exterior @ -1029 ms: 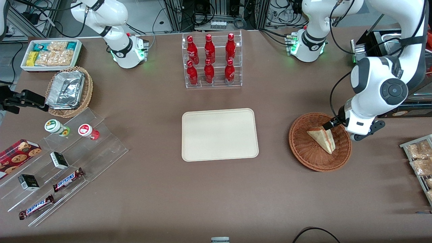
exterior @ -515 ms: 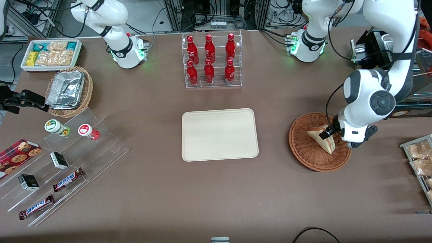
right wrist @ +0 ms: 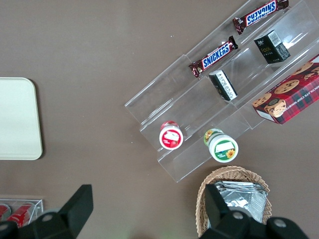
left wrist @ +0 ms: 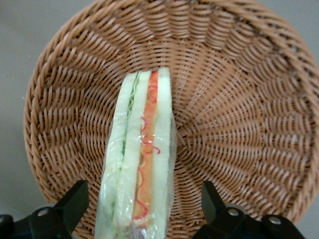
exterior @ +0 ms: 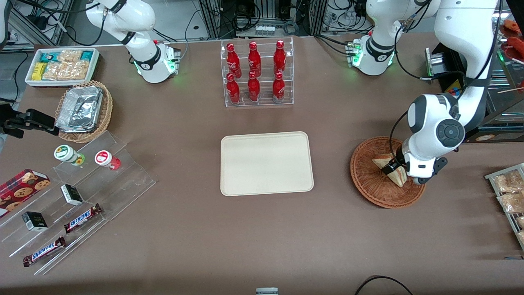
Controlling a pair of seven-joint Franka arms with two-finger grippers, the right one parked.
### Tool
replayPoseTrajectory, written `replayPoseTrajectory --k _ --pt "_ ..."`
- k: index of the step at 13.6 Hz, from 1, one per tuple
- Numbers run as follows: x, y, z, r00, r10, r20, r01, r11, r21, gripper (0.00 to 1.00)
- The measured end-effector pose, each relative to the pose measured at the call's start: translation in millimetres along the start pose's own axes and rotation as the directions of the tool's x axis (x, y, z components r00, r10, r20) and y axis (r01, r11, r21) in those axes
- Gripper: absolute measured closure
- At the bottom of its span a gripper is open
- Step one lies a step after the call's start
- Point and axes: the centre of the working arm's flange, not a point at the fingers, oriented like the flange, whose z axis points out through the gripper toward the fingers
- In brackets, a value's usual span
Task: Place sandwich from basket to tray
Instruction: 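Lower the open left gripper around the sandwich and close it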
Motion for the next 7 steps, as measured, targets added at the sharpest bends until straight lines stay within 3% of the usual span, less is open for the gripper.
replayPoseTrajectory --k 2,7 --pt "-1.5 -2.0 4.8 1.0 -0.012 0.007 0.012 1.0 0.005 0.04" --pt "-2.9 -3.4 5.6 0.999 -0.034 0.017 0.034 0.999 0.016 0.58"
